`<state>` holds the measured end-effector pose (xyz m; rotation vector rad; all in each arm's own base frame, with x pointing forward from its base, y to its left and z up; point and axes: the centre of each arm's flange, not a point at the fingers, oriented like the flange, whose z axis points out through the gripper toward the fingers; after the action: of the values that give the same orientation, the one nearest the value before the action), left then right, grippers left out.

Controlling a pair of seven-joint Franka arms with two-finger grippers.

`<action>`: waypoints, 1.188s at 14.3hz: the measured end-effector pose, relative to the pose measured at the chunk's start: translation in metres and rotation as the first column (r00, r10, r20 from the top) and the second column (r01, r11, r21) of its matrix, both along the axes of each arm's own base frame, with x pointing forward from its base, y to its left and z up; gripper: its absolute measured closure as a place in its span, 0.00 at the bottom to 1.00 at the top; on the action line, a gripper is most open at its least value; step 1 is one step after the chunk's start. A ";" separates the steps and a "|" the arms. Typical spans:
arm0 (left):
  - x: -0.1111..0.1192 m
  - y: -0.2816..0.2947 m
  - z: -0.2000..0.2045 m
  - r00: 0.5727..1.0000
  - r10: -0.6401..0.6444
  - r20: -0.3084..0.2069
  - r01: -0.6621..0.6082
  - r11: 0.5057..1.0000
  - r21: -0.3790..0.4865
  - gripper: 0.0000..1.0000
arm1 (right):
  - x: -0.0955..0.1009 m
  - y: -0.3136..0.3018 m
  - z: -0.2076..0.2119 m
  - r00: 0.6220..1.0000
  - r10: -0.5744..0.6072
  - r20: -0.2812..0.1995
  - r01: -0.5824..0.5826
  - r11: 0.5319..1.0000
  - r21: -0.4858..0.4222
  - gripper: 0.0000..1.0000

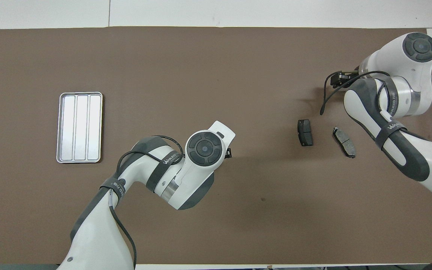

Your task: Pick bearing gear from pile to tray

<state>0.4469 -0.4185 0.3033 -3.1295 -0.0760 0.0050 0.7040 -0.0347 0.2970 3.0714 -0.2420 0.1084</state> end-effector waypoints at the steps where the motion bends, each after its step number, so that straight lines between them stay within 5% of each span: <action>1: -0.004 -0.001 -0.003 1.000 -0.004 0.002 0.004 1.000 -0.002 0.00 | 0.004 0.000 -0.001 1.000 -0.012 -0.001 0.012 1.000 -0.003 0.10; 12: -0.019 -0.006 -0.008 1.000 -0.015 0.011 0.015 1.000 -0.011 0.00 | 0.009 -0.005 -0.017 0.995 -0.100 -0.015 0.100 0.995 0.003 0.10; 15: -0.021 -0.004 -0.014 1.000 -0.013 0.023 0.014 1.000 -0.023 0.00 | 0.009 -0.005 -0.015 0.995 -0.103 -0.011 0.103 0.995 0.003 0.21; 17: -0.021 -0.003 -0.015 1.000 -0.012 0.026 0.012 1.000 -0.024 0.10 | 0.010 -0.007 -0.014 0.994 -0.108 -0.007 0.108 0.994 0.003 0.30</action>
<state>0.4260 -0.4212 0.2880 -3.1548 -0.0580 -0.0342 0.7143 -0.0414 0.2832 3.0538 -0.4072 0.0917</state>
